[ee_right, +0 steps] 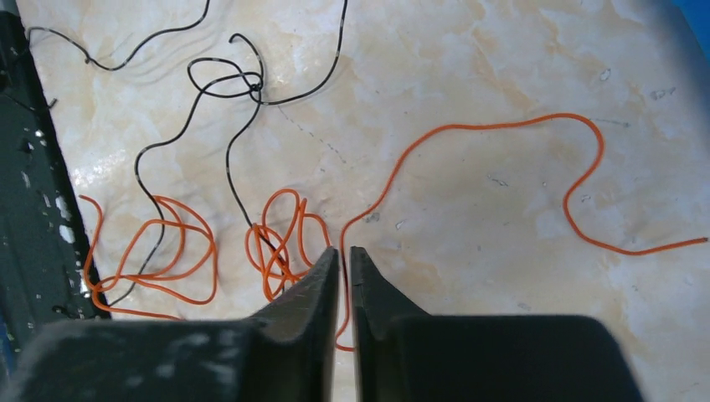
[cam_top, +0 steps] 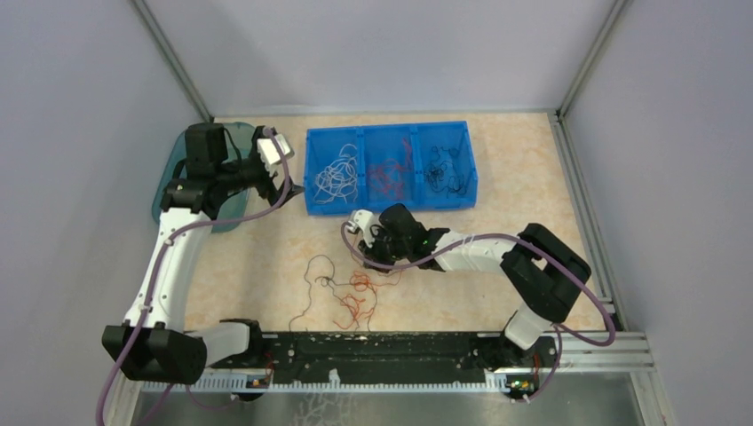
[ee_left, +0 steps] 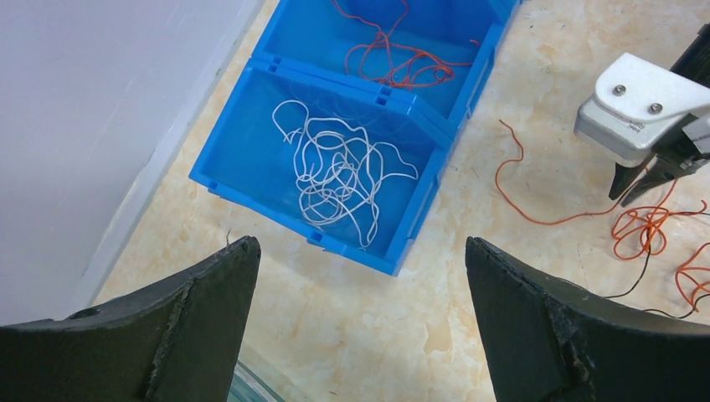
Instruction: Untangle the cables
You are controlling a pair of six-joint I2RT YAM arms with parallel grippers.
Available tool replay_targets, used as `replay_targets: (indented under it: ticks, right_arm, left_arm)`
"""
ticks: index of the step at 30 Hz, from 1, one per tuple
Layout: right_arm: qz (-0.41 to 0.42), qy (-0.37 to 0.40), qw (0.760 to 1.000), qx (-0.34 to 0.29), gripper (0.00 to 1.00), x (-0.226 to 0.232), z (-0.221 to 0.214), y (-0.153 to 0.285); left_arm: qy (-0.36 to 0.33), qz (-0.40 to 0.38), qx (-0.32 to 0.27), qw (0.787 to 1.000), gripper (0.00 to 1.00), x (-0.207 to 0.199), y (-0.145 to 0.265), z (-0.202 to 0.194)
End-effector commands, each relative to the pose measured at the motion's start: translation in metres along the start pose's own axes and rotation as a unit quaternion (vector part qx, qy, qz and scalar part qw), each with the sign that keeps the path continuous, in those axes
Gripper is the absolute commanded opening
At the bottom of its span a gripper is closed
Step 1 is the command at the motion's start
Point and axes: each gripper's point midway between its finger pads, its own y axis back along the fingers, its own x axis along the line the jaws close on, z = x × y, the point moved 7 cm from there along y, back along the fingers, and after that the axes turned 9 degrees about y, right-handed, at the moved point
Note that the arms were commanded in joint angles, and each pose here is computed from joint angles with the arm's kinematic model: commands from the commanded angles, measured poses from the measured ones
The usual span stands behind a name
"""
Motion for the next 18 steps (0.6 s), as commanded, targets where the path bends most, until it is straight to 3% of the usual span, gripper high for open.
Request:
replay_targets:
  ticks: [1, 9, 15, 18]
  right_arm:
    - [0.011, 0.004, 0.998, -0.056, 0.20, 0.002, 0.024, 0.014]
    - [0.008, -0.017, 0.999, -0.027, 0.29, 0.006, 0.005, 0.016]
    - [-0.017, -0.025, 0.999, -0.024, 0.20, 0.002, -0.001, 0.012]
    - [-0.040, -0.017, 0.998, -0.043, 0.05, -0.004, 0.010, 0.016]
  left_arm:
    - [-0.023, -0.015, -0.012, 1.000, 0.97, -0.008, 0.006, 0.004]
    - [-0.034, -0.022, -0.025, 0.999, 0.97, -0.009, 0.008, 0.012]
    - [-0.034, -0.028, -0.034, 0.998, 0.96, -0.010, 0.009, 0.018]
    - [-0.031, -0.034, -0.036, 0.998, 0.96, -0.013, 0.010, 0.017]
